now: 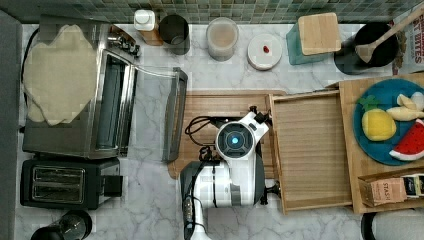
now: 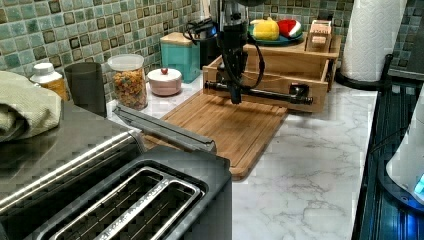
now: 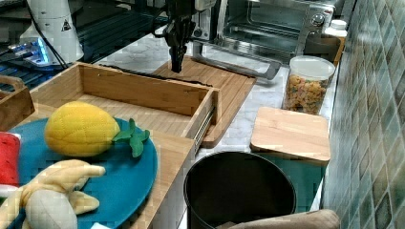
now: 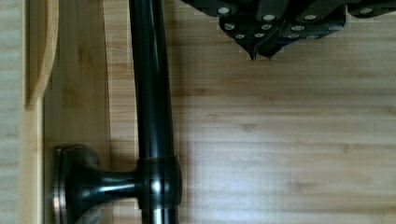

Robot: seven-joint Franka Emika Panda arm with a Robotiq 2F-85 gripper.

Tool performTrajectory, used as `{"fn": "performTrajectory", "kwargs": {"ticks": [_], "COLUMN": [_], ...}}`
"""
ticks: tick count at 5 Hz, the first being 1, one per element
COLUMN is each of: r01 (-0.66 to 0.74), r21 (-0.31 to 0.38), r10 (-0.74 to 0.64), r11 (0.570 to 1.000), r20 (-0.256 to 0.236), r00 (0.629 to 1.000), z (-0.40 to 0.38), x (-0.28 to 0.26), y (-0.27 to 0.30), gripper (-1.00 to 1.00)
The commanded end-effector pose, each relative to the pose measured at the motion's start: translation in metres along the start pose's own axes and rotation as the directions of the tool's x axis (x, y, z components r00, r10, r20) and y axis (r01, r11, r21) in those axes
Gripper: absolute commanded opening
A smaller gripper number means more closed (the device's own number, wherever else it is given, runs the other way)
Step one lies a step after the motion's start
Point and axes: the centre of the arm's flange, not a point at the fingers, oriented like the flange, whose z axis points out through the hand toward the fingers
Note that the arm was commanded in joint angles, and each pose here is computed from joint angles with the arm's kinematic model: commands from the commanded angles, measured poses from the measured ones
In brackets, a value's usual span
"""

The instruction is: Close the drawer.

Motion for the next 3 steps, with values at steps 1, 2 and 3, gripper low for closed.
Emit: {"fn": "performTrajectory", "kwargs": {"ticks": [1, 2, 3], "r01": [0.036, 0.065, 0.083], "r21": [-0.036, -0.039, -0.052], "r10": [-0.037, -0.067, -0.086], "r11": [0.999, 0.997, 0.995], "r20": [-0.024, -0.064, -0.042], "r00": [0.999, 0.996, 0.995], "z": [0.004, 0.001, 0.005], "x": [0.001, -0.001, 0.008], "y": [0.076, 0.108, 0.137], "gripper": [-1.0, -1.0, -1.0]}}
